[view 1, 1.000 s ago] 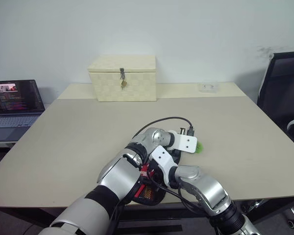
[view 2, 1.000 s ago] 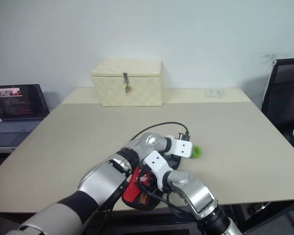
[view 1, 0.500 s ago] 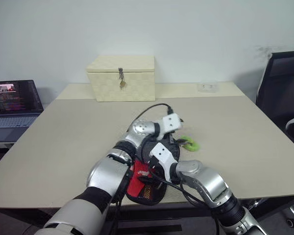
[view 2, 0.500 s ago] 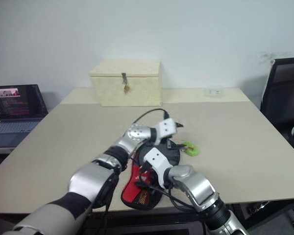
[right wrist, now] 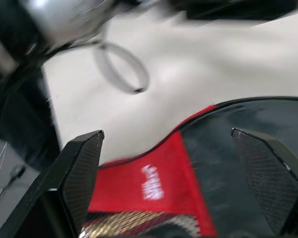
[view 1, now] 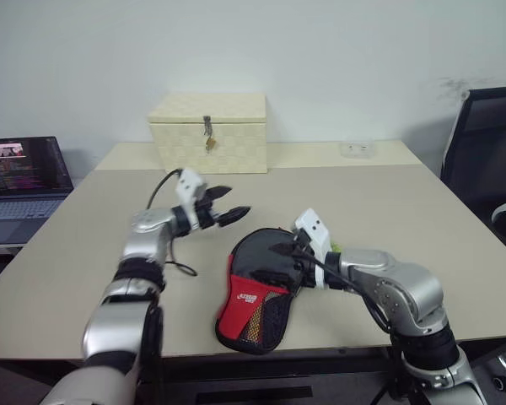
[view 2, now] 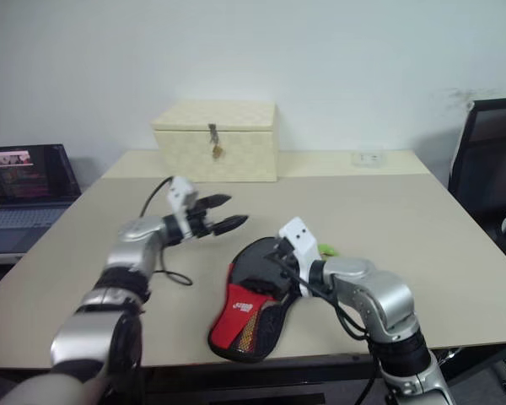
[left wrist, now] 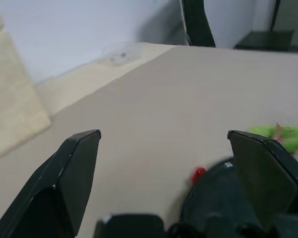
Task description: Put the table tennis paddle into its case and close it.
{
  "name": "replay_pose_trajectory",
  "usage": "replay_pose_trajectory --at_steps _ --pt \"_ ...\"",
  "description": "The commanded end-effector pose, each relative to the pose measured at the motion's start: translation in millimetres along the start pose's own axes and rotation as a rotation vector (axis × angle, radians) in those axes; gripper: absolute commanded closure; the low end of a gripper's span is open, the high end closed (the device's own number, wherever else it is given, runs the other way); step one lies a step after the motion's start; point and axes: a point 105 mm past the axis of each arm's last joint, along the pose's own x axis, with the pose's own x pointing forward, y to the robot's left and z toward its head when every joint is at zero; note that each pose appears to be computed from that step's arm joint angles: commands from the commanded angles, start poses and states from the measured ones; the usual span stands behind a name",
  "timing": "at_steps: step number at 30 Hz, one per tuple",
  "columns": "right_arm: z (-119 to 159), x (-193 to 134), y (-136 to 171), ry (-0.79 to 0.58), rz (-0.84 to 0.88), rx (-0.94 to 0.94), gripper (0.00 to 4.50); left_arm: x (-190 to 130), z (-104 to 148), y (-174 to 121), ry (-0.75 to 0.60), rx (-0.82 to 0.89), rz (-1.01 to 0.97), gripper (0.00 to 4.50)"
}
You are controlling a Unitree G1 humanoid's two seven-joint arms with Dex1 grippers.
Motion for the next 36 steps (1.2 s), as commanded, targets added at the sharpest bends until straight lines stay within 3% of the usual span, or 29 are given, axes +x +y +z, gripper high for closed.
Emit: replay_pose_trajectory --at_steps 1,4,9,19,22,33,36 --pt "19 -7 -30 -0.077 -0.106 -0.011 0.0 -30 13 -15 -0.034 -0.055 -0.071 0.04" --pt "18 -2 -70 -0.063 -0.242 -0.004 0.0 -62 1 -49 0.014 -0.116 -0.145 0.04" --pt "9 14 -97 -0.015 -0.284 -0.024 0.0 -82 -7 -97 0.084 -0.141 -0.229 0.04" --pt "-32 29 -131 0.153 -0.314 -0.008 0.0 -80 12 -116 0.08 -0.092 -0.286 0.04" --pt "-39 27 -136 0.19 -0.312 -0.007 0.62 -80 13 -116 0.096 -0.087 -0.296 0.0" --pt "-37 40 -128 0.235 -0.234 -0.104 4.31 -71 15 -118 0.099 -0.081 -0.312 0.0" --pt "-33 49 -122 0.238 -0.213 -0.157 4.44 -70 16 -119 0.1 -0.079 -0.317 0.0"
